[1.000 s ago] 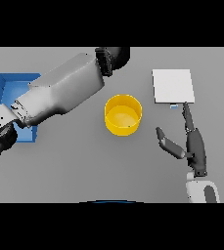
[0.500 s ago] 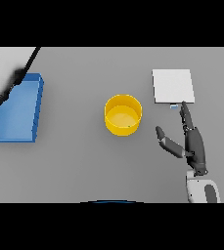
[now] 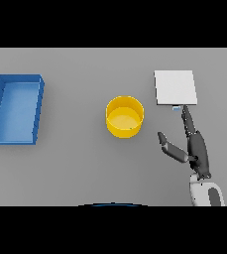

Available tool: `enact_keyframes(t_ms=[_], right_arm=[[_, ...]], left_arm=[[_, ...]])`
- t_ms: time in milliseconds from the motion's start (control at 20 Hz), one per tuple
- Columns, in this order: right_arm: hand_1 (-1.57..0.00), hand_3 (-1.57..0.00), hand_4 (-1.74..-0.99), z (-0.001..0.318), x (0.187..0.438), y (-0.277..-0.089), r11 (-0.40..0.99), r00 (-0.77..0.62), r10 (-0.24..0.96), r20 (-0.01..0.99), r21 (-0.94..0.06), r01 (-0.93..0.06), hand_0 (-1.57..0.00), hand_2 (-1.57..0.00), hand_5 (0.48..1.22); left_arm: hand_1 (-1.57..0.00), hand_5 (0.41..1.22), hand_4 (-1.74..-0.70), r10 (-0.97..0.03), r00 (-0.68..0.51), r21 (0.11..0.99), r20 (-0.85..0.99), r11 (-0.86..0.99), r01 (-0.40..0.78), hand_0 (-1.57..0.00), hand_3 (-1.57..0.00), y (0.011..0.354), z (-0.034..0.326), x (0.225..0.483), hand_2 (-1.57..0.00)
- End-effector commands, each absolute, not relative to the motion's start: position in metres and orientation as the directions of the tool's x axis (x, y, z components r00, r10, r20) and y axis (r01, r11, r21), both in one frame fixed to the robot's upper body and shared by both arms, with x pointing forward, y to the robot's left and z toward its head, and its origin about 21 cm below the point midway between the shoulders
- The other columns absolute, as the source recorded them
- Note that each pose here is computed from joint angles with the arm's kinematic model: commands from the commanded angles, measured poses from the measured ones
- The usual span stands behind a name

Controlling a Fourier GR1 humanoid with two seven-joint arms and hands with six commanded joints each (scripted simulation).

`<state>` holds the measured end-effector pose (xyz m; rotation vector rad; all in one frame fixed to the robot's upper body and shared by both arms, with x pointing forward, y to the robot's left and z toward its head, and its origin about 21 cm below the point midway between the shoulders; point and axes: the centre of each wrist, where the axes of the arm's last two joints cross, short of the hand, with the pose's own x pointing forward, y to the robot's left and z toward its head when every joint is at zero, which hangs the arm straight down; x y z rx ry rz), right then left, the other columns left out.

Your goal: Pick up the red beaker and tilt it to pour out 1 green nut into yellow bowl. Pick up the yellow bowl and place it on the metallic measuring scale.

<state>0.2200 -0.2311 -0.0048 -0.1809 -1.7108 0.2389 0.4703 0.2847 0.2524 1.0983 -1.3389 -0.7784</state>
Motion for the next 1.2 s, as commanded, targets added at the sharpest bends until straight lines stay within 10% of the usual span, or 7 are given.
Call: enact_keyframes(t_ms=[0, 700, 950, 1050, 1150], right_arm=[[0.00, 0.00, -1.212, -0.003, 0.220, -0.234, 0.962, -0.153, 0.268, 0.951, -0.273, -0.014, 0.00, 0.00, 0.604], [0.00, 0.00, -1.217, 0.003, 0.223, -0.233, 0.951, -0.168, 0.298, 0.940, -0.307, -0.033, 0.00, 0.00, 0.666], [0.00, 0.00, -1.205, 0.000, 0.223, -0.231, 0.949, -0.159, 0.305, 0.939, -0.313, -0.031, 0.00, 0.00, 0.664], [0.00, 0.00, -1.197, -0.002, 0.221, -0.234, 0.947, -0.161, 0.311, 0.937, -0.320, -0.035, 0.00, 0.00, 0.664], [0.00, 0.00, -1.188, -0.001, 0.219, -0.233, 0.952, -0.169, 0.294, 0.941, -0.304, -0.034, 0.00, 0.00, 0.663]], left_arm=[[-1.57, 1.221, -1.74, -0.903, 0.151, 0.909, 0.402, 0.374, -0.184, -1.57, -1.45, 0.294, 0.244, 0.465, -1.57], [-1.57, 1.221, -1.74, -0.652, 0.423, 0.773, 0.629, 0.581, -0.253, -1.57, -1.51, 0.319, 0.115, 0.362, -1.57], [-1.57, 0.967, -1.74, -0.643, 0.478, 0.791, 0.598, 0.570, -0.223, -1.57, -1.55, 0.322, 0.093, 0.357, -1.57], [-1.57, 0.865, -1.53, -0.670, 0.485, 0.810, 0.562, 0.566, -0.155, -1.57, -1.50, 0.322, 0.091, 0.352, -1.57], [-1.18, 0.803, -1.23, -0.694, 0.474, 0.806, 0.542, 0.590, -0.057, -1.46, -1.13, 0.319, 0.096, 0.346, -1.19]])
